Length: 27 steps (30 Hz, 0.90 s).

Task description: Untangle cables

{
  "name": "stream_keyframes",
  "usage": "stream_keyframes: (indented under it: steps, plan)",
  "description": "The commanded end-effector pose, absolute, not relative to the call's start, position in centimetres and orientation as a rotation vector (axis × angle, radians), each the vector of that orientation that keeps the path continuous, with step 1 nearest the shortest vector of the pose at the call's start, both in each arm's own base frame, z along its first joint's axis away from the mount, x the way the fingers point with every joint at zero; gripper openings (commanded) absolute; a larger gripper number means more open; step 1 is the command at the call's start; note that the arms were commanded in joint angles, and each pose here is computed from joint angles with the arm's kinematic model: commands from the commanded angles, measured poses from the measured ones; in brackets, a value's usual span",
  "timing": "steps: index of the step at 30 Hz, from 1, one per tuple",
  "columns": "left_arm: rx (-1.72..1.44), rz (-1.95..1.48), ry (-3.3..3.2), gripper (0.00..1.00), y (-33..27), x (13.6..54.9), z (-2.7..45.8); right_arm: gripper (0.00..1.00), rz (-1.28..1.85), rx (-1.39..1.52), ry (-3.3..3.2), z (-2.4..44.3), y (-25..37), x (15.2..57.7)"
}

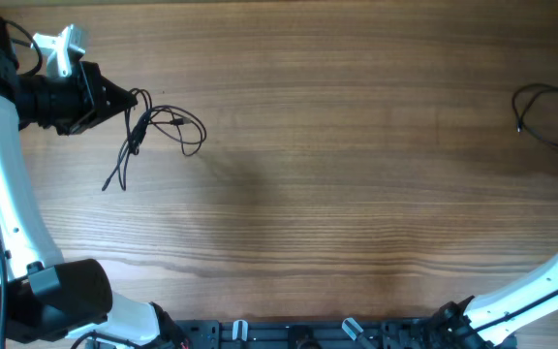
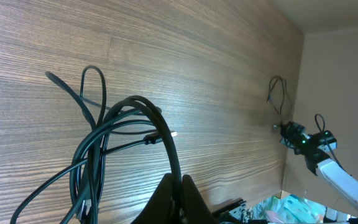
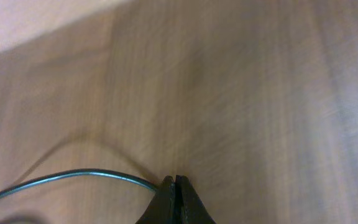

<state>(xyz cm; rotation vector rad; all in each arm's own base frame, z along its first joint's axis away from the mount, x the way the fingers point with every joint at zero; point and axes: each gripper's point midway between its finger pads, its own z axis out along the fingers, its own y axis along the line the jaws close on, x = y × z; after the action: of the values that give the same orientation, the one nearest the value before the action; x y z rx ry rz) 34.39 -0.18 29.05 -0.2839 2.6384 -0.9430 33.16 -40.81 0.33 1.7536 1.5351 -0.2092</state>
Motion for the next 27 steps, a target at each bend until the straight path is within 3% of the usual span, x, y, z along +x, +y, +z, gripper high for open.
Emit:
stream_keyframes:
  steps: [1, 11, 19, 27]
  plan:
    - [-0.246, -0.942, 2.619, 0.04, -0.5, 34.3, 29.7, 0.05, 0.076, 1.755, 1.562, -1.5, -37.2, 37.3]
    - [-0.245, -0.941, 2.619, 0.04, -0.5, 34.3, 29.7, 0.04, 0.228, 1.612, 1.636, -3.0, -31.1, 47.6]
    - [-0.243, -0.939, 2.615, 0.04, -0.4, 34.4, 29.7, 0.04, 0.303, 1.463, 1.657, -0.8, -28.3, 55.5]
    - [-0.239, -0.935, 2.611, 0.04, -0.4, 34.5, 29.7, 0.05, 0.331, 1.435, 1.654, -1.0, -26.4, 57.9]
